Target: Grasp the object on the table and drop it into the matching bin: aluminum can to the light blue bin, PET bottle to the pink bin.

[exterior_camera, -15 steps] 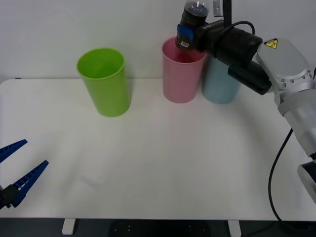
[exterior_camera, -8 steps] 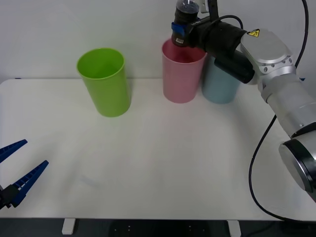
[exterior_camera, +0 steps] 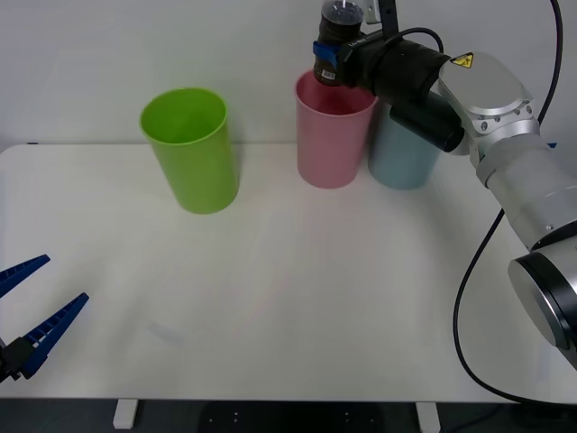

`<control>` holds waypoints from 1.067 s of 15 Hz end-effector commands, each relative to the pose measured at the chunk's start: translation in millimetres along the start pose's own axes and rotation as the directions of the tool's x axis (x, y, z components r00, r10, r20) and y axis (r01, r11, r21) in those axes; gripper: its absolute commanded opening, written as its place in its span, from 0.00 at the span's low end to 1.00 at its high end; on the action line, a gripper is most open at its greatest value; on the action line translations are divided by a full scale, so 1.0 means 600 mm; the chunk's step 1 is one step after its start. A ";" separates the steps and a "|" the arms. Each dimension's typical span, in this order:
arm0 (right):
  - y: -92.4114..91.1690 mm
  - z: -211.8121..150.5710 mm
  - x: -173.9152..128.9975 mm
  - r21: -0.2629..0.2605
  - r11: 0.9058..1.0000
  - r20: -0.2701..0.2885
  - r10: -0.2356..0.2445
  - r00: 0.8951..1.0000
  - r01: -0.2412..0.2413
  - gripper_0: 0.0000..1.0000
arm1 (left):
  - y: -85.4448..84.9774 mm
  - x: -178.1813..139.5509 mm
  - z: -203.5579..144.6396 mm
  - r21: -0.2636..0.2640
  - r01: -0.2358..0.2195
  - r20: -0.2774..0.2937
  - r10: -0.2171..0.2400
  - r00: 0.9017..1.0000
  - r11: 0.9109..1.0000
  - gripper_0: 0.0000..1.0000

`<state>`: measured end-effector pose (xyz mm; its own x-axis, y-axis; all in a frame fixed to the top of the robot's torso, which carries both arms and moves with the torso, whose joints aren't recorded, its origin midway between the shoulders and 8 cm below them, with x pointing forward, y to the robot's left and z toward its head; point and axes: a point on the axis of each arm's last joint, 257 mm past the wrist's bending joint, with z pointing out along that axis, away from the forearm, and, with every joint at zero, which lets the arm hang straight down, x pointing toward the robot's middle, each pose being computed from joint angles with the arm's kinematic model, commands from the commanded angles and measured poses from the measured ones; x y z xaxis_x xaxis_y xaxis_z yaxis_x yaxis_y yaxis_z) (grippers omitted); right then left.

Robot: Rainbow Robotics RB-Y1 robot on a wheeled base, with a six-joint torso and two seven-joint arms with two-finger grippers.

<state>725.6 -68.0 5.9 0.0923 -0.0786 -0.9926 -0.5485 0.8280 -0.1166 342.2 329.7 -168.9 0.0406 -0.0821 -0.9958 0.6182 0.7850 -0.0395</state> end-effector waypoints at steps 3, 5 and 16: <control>-0.001 -0.001 -0.003 -0.002 1.000 0.004 -0.007 1.000 0.007 1.00 | 0.000 0.000 0.000 0.000 0.000 0.000 0.000 1.000 1.000 1.00; 0.001 -0.002 -0.004 -0.009 1.000 0.009 -0.002 1.000 0.002 1.00 | 0.000 0.000 0.000 0.000 0.000 0.000 0.000 1.000 1.000 1.00; 0.015 -0.089 -0.009 -0.041 0.999 0.111 -0.025 0.993 0.030 1.00 | 0.000 0.000 0.000 0.000 0.000 0.000 0.000 1.000 1.000 1.00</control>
<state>680.6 -87.7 8.7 0.1908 -0.0369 -0.9809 -0.5772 0.8041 -0.1425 342.3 329.7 -168.9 0.0407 -0.0821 -0.9958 0.6182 0.7850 -0.0395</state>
